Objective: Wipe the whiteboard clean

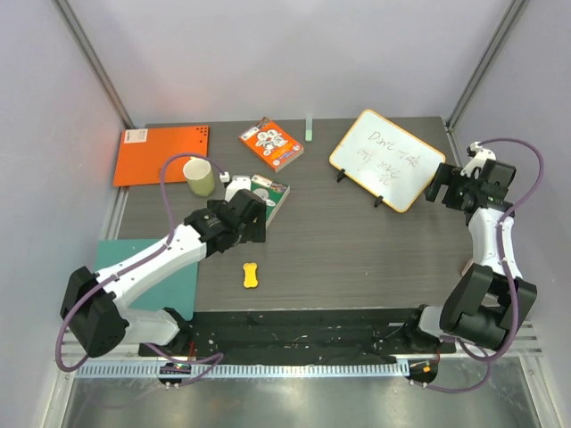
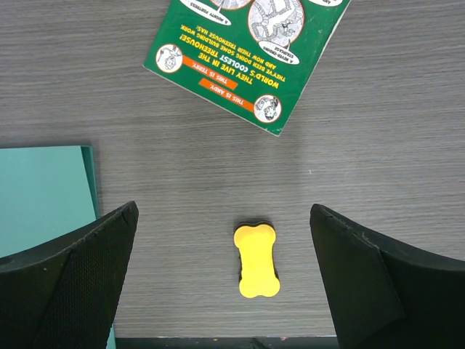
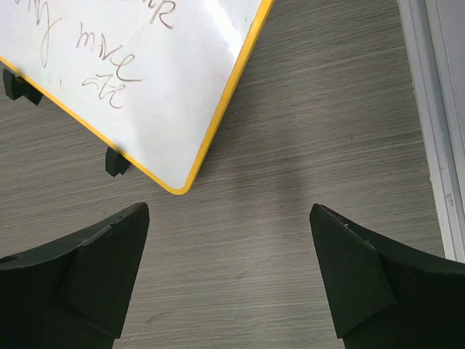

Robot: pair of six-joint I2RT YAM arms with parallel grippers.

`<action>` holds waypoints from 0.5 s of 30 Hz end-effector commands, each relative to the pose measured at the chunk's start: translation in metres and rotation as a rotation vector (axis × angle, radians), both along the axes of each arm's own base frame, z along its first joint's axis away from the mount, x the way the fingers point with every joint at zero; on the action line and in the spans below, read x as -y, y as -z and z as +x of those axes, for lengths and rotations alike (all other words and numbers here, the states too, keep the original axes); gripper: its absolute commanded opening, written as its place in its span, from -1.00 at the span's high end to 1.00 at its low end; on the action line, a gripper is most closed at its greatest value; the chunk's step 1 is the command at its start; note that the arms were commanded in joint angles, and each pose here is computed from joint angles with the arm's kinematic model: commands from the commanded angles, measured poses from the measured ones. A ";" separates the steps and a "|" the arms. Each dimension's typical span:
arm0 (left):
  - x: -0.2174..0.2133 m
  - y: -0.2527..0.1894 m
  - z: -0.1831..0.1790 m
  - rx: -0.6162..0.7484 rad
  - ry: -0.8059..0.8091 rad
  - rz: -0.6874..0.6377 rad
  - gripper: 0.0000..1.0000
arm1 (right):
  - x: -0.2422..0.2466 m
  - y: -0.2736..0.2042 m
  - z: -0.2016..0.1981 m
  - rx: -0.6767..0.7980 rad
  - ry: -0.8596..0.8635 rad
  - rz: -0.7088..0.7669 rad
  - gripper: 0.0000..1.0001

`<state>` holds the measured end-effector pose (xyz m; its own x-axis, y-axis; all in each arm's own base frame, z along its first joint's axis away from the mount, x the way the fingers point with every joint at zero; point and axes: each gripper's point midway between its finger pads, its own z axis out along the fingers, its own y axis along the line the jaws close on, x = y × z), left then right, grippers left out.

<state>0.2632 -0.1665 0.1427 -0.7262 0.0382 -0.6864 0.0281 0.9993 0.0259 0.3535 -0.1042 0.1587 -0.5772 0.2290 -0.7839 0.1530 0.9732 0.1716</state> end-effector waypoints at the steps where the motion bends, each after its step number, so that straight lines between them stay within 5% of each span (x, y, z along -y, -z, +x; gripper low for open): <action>1: 0.010 -0.001 0.003 0.021 -0.031 -0.075 -1.00 | 0.000 -0.017 -0.007 0.060 0.004 0.023 -0.94; 13: 0.028 0.046 -0.002 -0.096 -0.016 0.039 -0.86 | 0.007 -0.010 -0.010 0.078 0.001 -0.001 -0.99; 15: 0.035 0.053 -0.002 -0.108 -0.001 0.041 -0.69 | 0.007 -0.008 -0.009 0.072 -0.001 -0.002 -0.97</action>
